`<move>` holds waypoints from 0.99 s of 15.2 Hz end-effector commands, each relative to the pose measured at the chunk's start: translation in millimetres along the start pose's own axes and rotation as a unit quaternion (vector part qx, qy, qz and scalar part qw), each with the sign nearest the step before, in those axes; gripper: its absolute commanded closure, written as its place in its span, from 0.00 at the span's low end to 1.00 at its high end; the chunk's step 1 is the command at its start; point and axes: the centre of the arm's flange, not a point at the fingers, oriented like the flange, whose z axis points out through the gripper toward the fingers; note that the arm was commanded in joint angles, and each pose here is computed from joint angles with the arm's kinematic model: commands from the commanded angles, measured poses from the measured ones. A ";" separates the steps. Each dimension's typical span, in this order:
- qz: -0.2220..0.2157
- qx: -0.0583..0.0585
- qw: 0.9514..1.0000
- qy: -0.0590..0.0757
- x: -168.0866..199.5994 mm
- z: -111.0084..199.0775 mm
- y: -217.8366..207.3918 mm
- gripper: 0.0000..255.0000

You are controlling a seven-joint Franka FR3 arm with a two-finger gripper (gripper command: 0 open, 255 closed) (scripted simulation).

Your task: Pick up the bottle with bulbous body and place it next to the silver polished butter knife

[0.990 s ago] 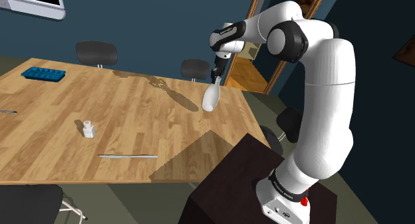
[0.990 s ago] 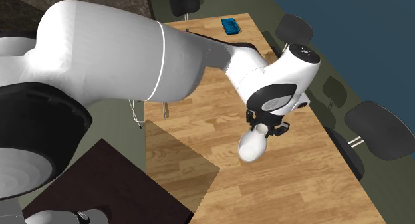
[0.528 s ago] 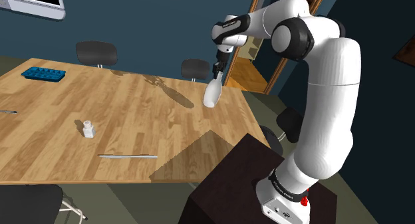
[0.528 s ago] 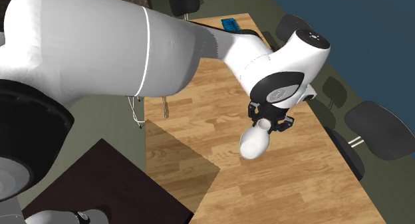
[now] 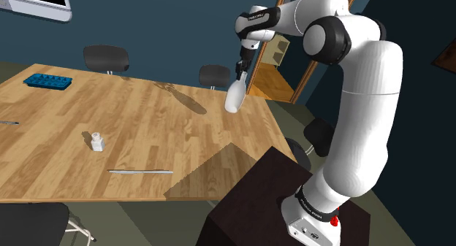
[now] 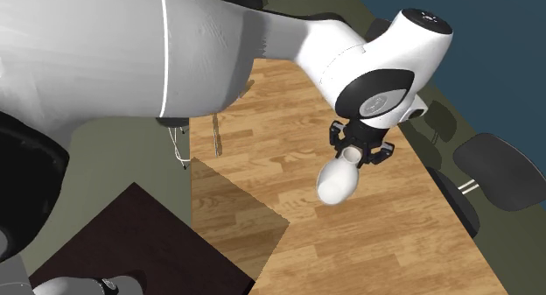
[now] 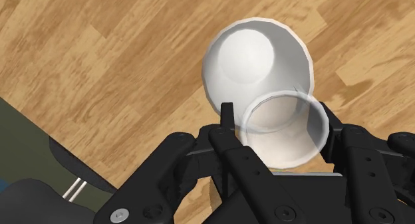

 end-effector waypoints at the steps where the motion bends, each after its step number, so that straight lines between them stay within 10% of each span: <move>1: 0.000 0.000 1.000 0.000 -0.4 -10.8 0.6 1.00; 15: 0.000 0.000 1.000 0.000 -3.8 -84.7 -0.3 1.00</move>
